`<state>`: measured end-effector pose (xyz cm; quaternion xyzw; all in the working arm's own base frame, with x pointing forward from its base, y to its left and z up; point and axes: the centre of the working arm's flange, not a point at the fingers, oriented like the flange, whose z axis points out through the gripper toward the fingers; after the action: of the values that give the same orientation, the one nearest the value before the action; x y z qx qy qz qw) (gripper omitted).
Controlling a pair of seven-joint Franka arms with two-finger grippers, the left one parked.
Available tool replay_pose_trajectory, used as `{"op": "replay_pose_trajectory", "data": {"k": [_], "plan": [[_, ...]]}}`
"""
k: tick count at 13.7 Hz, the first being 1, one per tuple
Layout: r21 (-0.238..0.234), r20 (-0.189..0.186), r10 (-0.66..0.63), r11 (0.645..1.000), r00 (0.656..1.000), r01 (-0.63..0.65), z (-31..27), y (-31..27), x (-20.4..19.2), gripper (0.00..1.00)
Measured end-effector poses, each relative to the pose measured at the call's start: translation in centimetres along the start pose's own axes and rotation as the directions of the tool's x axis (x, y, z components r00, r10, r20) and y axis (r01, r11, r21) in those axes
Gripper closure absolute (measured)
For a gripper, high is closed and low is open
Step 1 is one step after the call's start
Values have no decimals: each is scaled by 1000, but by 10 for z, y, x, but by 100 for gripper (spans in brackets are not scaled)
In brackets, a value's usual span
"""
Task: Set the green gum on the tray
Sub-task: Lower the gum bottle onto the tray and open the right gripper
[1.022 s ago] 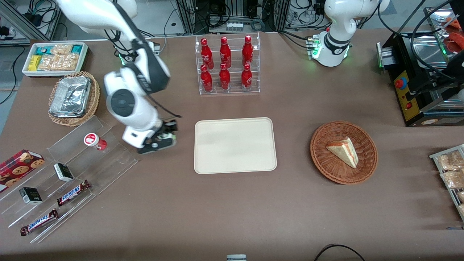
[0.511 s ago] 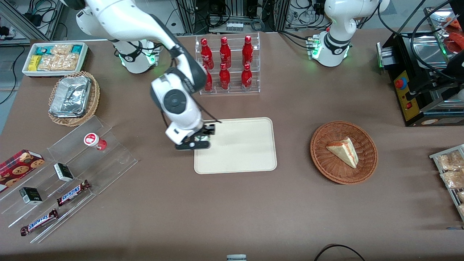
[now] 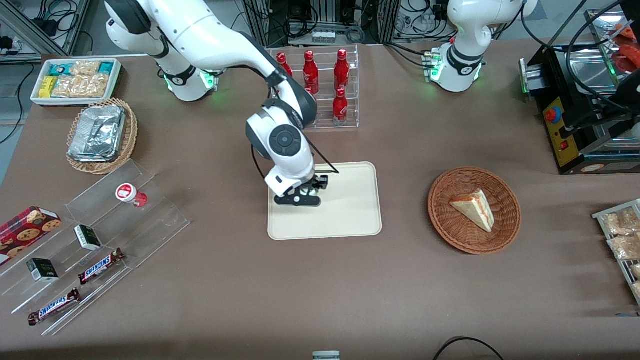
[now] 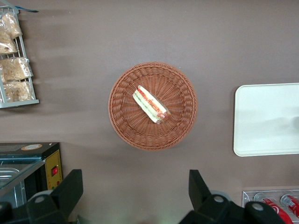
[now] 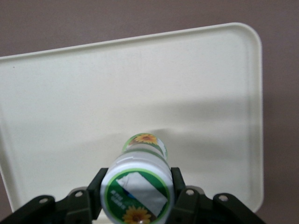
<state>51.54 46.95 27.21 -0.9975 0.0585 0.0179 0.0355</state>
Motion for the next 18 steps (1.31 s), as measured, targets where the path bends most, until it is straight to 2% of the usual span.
{"op": "replay_pose_trajectory", "data": {"k": [5,9,10,13,14,18], "plan": [[10,-21,10,1000,1000,-10,26,-5,2,41],[-2,-25,6,1000,1000,-6,40,-7,-2,41],[-6,-29,2,1000,1000,-2,42,-7,-1,35],[-29,-53,-26,999,998,25,42,-7,0,6],[-35,-59,-35,999,998,33,42,-6,0,0],[-52,-77,-58,997,995,55,41,-7,1,0]]}}
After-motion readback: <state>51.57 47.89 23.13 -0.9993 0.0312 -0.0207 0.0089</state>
